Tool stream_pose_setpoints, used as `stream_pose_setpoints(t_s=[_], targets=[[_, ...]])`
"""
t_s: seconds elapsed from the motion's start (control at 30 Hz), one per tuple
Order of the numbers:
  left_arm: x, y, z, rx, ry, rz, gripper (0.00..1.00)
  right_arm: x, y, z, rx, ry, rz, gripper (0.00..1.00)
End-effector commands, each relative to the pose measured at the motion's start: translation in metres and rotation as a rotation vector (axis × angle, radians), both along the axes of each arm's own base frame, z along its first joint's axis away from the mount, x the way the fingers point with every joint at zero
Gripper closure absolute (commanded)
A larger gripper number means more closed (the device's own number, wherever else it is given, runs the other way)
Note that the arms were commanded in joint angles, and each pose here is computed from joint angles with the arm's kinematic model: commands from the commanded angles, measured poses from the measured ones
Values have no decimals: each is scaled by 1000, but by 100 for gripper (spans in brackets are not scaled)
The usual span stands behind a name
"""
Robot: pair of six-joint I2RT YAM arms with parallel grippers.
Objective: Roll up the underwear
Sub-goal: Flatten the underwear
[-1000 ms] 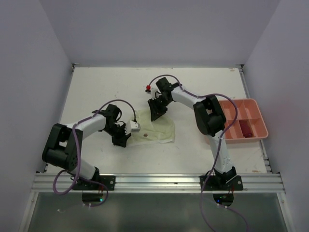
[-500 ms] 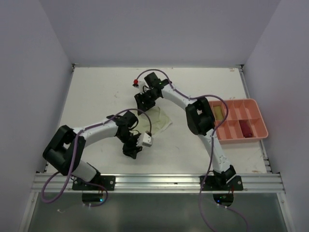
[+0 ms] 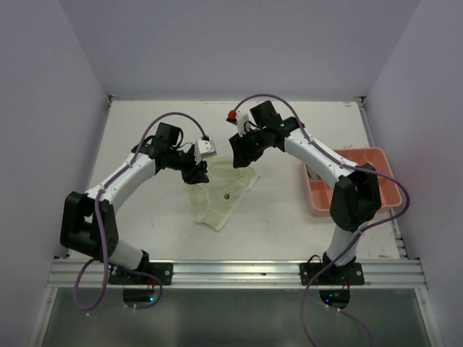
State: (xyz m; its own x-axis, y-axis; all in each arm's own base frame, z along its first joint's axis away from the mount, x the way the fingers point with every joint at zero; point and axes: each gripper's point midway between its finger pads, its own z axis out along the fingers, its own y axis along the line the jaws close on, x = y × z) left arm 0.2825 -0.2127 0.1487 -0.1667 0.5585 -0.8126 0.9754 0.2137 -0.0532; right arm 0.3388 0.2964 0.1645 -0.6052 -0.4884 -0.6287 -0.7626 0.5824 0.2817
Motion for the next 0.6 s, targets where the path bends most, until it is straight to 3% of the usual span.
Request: stream_pose_setpoints(t_s=[0.0,0.2,0.3,0.57], targets=[[8,4,-26,26,54,17,56,-6,-11,-40,-79,61,-9,52],[68,24,-68,126,4,235,61,-3,-31,-90,-214,122,-65,58],[82,35,-92,173,47,305,62,1,-38,-115,-263,139,-79,61],[60,58,-144,288,215,337,68,31,-35,-155,-295,139,-39,62]])
